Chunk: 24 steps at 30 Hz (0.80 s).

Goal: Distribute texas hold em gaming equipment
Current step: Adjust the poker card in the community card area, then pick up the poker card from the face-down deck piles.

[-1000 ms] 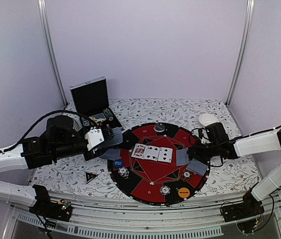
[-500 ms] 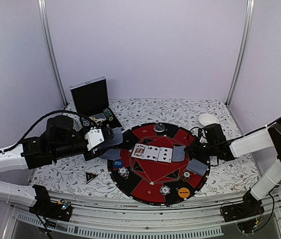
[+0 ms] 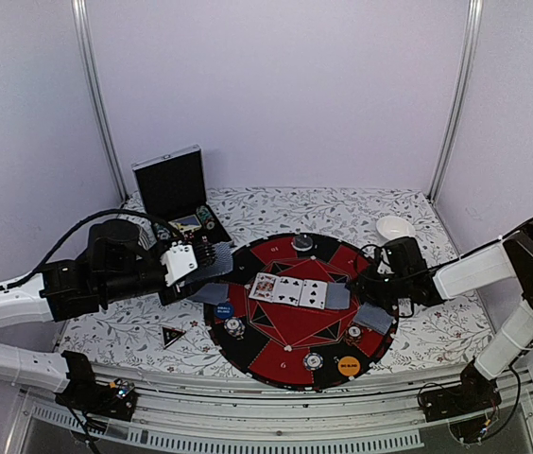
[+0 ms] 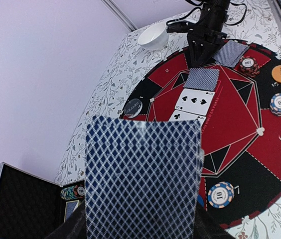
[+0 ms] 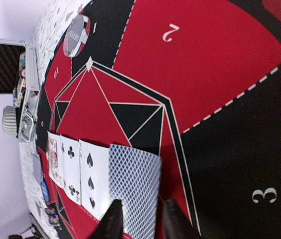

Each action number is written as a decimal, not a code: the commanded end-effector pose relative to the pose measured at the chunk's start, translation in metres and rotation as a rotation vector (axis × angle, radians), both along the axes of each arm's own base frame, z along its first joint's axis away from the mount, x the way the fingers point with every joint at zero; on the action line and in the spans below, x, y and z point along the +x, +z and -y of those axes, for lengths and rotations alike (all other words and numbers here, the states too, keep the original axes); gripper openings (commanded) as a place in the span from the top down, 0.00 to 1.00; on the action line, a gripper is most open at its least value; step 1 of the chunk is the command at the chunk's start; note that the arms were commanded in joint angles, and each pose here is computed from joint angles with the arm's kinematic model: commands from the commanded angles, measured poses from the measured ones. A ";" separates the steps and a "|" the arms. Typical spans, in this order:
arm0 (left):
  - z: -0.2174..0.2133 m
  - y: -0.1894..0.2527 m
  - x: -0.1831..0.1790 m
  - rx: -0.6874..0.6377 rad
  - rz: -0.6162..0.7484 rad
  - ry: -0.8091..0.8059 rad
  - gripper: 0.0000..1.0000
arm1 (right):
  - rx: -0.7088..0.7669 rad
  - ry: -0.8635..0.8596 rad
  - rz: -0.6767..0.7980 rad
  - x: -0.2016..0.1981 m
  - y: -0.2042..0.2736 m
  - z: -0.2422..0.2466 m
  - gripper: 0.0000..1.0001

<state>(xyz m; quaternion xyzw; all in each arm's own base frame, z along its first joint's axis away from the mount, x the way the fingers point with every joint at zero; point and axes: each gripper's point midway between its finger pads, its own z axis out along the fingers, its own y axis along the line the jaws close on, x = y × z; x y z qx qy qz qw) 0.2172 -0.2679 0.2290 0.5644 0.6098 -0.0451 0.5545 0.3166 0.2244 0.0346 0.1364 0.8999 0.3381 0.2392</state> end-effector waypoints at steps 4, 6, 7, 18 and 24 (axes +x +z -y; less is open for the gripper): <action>0.003 0.008 -0.003 -0.024 0.020 -0.016 0.46 | -0.101 -0.038 0.143 0.022 0.052 0.014 0.42; 0.003 0.008 -0.002 -0.022 0.019 -0.016 0.46 | -0.149 -0.039 0.207 0.028 0.077 0.017 0.29; 0.003 0.008 -0.003 -0.021 0.020 -0.018 0.46 | -0.170 -0.040 0.246 0.031 0.093 0.016 0.19; 0.004 0.005 -0.003 -0.014 0.020 -0.023 0.46 | 0.107 0.757 0.736 -0.067 0.241 -0.173 0.01; 0.004 0.004 -0.003 -0.011 0.020 -0.027 0.46 | 0.199 0.904 0.711 -0.088 0.245 -0.238 0.01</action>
